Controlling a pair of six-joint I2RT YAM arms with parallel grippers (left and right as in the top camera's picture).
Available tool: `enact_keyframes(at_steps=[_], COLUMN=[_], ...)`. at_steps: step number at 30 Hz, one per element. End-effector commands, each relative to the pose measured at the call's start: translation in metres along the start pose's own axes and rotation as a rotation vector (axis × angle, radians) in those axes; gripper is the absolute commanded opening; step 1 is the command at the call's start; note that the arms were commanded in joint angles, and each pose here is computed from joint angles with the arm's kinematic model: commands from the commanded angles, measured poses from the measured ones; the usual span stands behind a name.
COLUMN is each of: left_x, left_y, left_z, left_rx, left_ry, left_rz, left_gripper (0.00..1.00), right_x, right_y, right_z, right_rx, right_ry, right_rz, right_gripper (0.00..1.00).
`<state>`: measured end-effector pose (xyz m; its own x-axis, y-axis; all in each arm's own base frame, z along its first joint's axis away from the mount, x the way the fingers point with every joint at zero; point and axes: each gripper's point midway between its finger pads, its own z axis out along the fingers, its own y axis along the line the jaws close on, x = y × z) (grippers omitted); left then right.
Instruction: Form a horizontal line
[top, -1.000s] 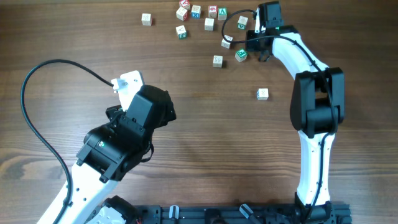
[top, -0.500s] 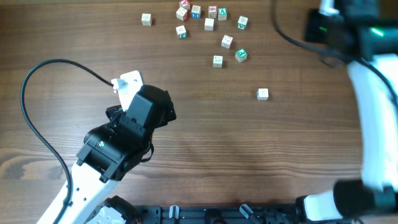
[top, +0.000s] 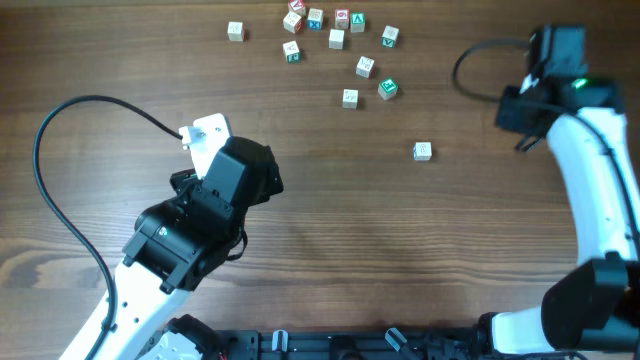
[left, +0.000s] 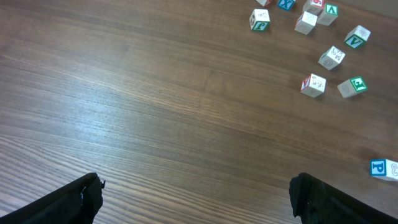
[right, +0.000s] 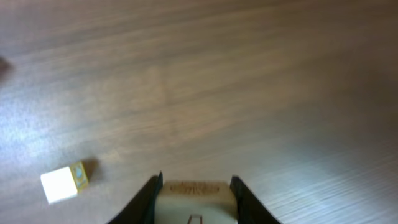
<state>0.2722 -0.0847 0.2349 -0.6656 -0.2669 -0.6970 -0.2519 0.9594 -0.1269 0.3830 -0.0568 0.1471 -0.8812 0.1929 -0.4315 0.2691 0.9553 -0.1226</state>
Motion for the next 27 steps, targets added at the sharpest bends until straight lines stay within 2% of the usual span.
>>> enact_keyframes(at_steps=[1,5,11,15,19,24,27], left_x=[-0.003,-0.003,-0.004,0.0,0.0,-0.001,-0.004], left_y=[0.004,0.004,0.003,-0.011,-0.011,-0.015,-0.015], left_z=[0.001,0.001,0.001,0.001,0.001,0.0,0.0], left_rx=[-0.019,-0.019,-0.017,0.056,0.058,0.074,0.072], left_ry=[-0.014,-0.014,-0.017,0.015,0.013,0.013,0.002], left_rz=[-0.017,-0.016,-0.019,-0.03,-0.033,-0.037,-0.041], left_gripper=[1.0,1.0,1.0,1.0,1.0,1.0,1.0], right_x=[0.032,0.04,0.056,0.063,0.067,0.06,0.058], right_y=[0.028,0.046,0.052,0.067,0.065,0.044,0.045], right_z=[0.036,0.057,0.09,0.1,0.112,0.127,0.132], right_rx=[-0.141,-0.226,-0.243,-0.319,-0.299,-0.156,-0.161], right_ry=[0.044,-0.005,-0.065,-0.054,-0.039,-0.072,-0.079], right_rz=[-0.067,-0.061,-0.054,-0.061,-0.083,-0.081,-0.086], right_gripper=[0.04,0.04,0.05,0.05,0.08,0.08,0.1])
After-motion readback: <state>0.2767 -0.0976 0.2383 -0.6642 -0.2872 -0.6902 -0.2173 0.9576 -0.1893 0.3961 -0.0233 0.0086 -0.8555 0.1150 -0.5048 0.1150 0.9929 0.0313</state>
